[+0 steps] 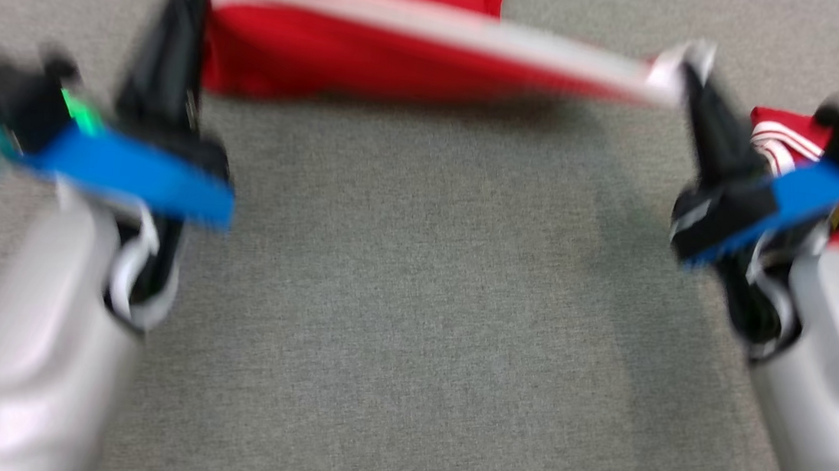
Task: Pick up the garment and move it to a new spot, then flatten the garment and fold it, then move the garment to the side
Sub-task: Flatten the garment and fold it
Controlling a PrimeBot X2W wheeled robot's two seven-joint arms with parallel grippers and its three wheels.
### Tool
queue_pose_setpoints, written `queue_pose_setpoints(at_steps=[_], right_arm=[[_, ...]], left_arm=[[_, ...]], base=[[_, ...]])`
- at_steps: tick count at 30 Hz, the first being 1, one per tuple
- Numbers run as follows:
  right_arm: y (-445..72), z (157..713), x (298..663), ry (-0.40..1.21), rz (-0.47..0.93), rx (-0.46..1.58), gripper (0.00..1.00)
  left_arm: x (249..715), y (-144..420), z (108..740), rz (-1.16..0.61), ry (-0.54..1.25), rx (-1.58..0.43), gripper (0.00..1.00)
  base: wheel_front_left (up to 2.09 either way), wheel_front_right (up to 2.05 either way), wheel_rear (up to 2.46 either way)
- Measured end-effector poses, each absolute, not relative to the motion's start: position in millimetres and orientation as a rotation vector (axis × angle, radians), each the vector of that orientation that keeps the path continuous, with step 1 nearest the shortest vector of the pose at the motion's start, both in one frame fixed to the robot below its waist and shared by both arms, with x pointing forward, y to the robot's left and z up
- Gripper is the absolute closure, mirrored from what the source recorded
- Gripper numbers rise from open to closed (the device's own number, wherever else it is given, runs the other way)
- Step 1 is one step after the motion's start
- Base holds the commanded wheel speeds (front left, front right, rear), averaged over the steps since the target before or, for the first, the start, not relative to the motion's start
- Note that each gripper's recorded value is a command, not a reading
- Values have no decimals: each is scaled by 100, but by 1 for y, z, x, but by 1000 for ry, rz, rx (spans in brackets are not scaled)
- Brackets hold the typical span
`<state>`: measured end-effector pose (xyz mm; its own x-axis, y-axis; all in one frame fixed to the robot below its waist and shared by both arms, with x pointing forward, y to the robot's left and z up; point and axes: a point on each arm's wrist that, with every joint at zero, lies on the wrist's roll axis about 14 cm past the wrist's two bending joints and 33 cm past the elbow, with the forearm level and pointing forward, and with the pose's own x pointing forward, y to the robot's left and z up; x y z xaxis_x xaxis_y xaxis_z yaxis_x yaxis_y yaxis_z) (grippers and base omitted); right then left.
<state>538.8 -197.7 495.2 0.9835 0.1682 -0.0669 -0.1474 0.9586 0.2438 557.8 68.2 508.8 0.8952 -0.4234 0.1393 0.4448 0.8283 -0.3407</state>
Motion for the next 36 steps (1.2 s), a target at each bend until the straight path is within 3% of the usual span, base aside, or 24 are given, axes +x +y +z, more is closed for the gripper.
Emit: queue_pose_setpoints(at_steps=[7,17,24,31,36], right_arm=[[-205,469,476,253,160,319,100],[-217,463,378,436,129,319,100],[-229,466,316,596,31,233,100],[-229,491,317,563,-2,175,100],[-213,509,363,473,75,124,100]], left_arm=[[463,81,449,-410,146,-466,100],[350,96,446,-407,377,-551,100],[299,95,466,-442,506,-572,100],[291,94,479,-427,503,-604,100],[318,97,475,-370,462,-614,100]], base=[[0,0,0],[0,0,0],[0,0,0],[0,0,0],[0,0,0]])
